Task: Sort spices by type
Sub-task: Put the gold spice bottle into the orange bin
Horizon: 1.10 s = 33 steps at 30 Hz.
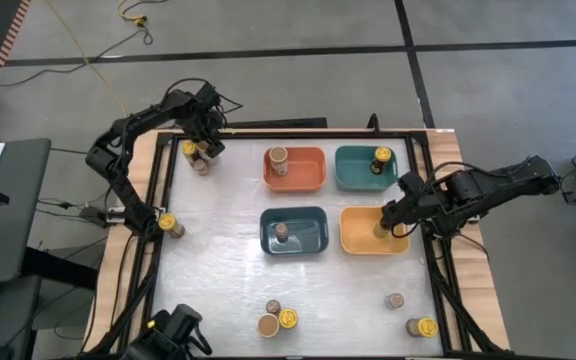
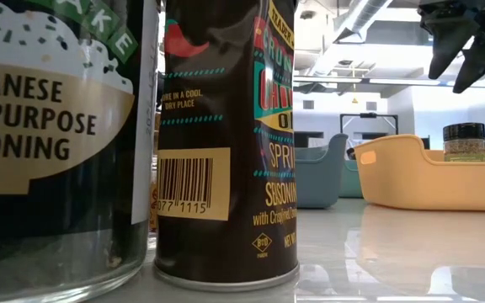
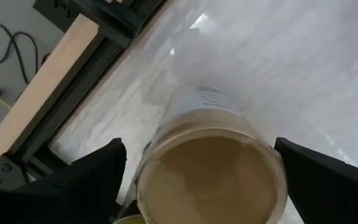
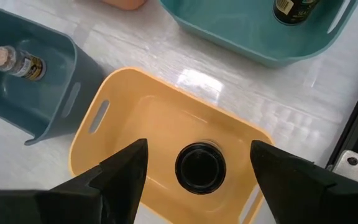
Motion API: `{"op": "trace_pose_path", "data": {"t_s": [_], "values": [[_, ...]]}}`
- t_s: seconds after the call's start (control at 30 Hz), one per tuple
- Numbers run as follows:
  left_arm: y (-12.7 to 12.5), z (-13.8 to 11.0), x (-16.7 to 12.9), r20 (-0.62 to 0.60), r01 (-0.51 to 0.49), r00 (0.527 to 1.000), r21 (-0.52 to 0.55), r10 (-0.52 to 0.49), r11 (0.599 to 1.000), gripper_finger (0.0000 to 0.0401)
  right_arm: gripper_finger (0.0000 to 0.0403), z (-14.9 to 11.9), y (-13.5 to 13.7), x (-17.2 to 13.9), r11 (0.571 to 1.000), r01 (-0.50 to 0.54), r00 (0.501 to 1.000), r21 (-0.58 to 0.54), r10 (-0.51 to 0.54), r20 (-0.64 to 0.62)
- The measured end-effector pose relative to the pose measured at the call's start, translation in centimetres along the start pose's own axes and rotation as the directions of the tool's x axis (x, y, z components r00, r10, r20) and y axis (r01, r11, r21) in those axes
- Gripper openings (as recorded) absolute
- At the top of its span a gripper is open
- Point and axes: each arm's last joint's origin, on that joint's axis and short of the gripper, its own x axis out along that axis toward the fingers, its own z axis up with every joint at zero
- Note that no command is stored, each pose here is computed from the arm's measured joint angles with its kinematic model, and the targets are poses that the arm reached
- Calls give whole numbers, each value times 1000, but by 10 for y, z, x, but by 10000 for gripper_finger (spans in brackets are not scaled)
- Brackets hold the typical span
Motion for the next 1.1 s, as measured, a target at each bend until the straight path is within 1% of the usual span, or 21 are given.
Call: {"op": "trace_pose_path", "data": {"t_s": [0.1, 0.2, 0.33, 0.5, 0.7, 0.9, 1.0, 1.1], "values": [[0, 0, 3, -20, -3, 1000, 0, 3, 1000, 386, 311, 0, 0, 0, 1000, 0, 1000, 3, 0, 0], [1, 0, 3, -22, -17, 1000, 5, 17, 1000, 368, 311, 0, 0, 0, 1000, 0, 1000, 4, 0, 0], [1, -1, 3, -36, -23, 999, 3, 24, 1000, 330, 311, 0, 0, 0, 1000, 0, 1000, 12, 0, 0], [1, -1, 2, -36, -25, 999, 6, 26, 1000, 269, 311, 0, 0, 0, 1000, 1, 1000, 11, -1, 0], [2, 1, -2, -22, -38, 999, -19, 37, 999, 267, 311, 0, 0, 0, 1000, 5, 1000, 8, -5, -1], [-1, 13, -32, 22, -49, 999, -52, 50, 997, 267, 311, 0, 0, 0, 1000, 4, 1000, -3, -4, -1], [-12, 21, -53, 55, -43, 997, -78, 48, 996, 267, 311, 0, -1, 0, 1000, 5, 1000, -10, -5, -1], [-32, 30, -78, 118, -36, 992, -70, 44, 997, 267, 311, 0, -1, 0, 1000, 5, 1000, -13, -5, -1]]}}
